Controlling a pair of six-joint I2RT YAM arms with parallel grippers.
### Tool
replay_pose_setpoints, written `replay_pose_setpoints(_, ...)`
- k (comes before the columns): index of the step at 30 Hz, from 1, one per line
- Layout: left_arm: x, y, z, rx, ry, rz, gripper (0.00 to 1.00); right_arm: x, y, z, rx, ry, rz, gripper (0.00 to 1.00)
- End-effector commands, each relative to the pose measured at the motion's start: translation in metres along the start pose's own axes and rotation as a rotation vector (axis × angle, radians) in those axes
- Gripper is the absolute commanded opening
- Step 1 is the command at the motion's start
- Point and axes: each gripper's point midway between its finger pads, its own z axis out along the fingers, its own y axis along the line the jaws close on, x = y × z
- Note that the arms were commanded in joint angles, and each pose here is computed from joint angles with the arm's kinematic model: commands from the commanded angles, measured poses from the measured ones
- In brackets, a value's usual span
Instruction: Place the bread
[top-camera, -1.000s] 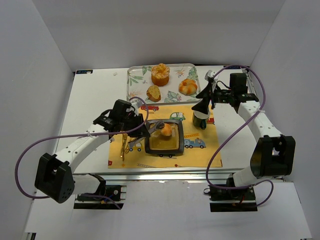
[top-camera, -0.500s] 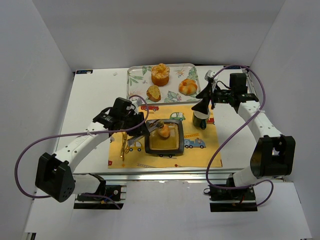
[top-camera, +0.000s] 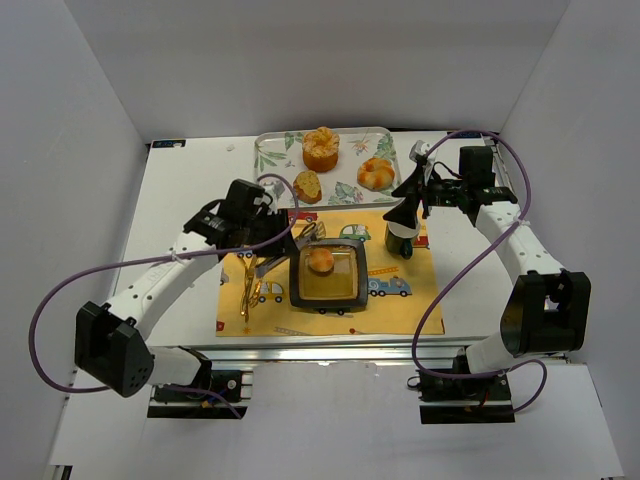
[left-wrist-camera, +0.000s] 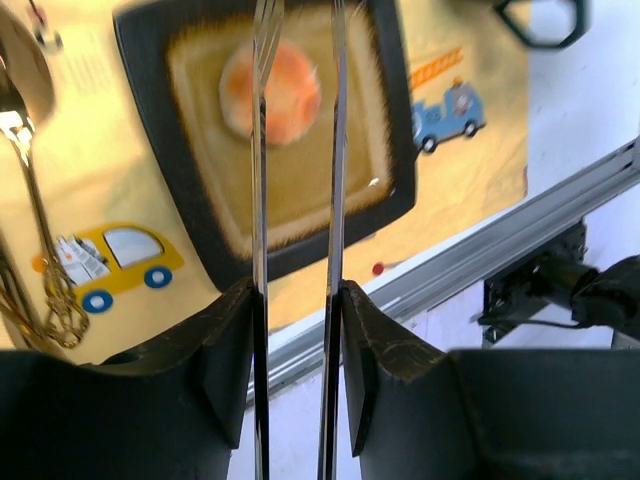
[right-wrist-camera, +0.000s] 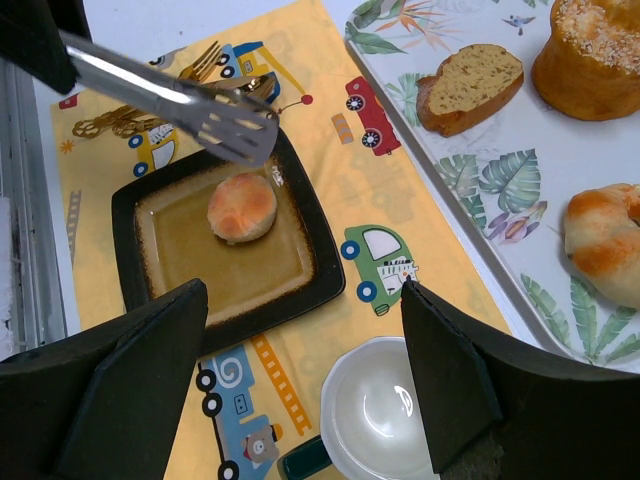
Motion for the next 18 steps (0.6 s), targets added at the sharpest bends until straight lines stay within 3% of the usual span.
replay_pose_setpoints(1,-0.045,-0.015,-0.02,0.001,-0.114,0.05,0.47,-0.008,0.003,-0.003,-0.013,-0.02,-0.028,0.83)
replay_pose_setpoints(6,-0.088,-0.008,-0.017,0.006,-0.201,-0.009,0.47,-0.008,0.003,-0.002,-0.017,-0.023,-0.022,0.83)
replay_pose_setpoints(10,-0.143,0.022,-0.007,0.011,-0.344,-0.213,0.46,-0.009,0.004,-0.002,-0.018,-0.03,-0.02,0.83)
replay_pose_setpoints(14,-0.168,0.055,0.028,-0.036,-0.339,-0.31,0.47,-0.009,0.006,-0.002,-0.023,-0.035,-0.021,0.83)
replay_pose_setpoints(18,-0.198,0.062,0.047,-0.043,-0.334,-0.304,0.48,-0.008,0.006,-0.002,-0.022,-0.035,-0.023,0.83)
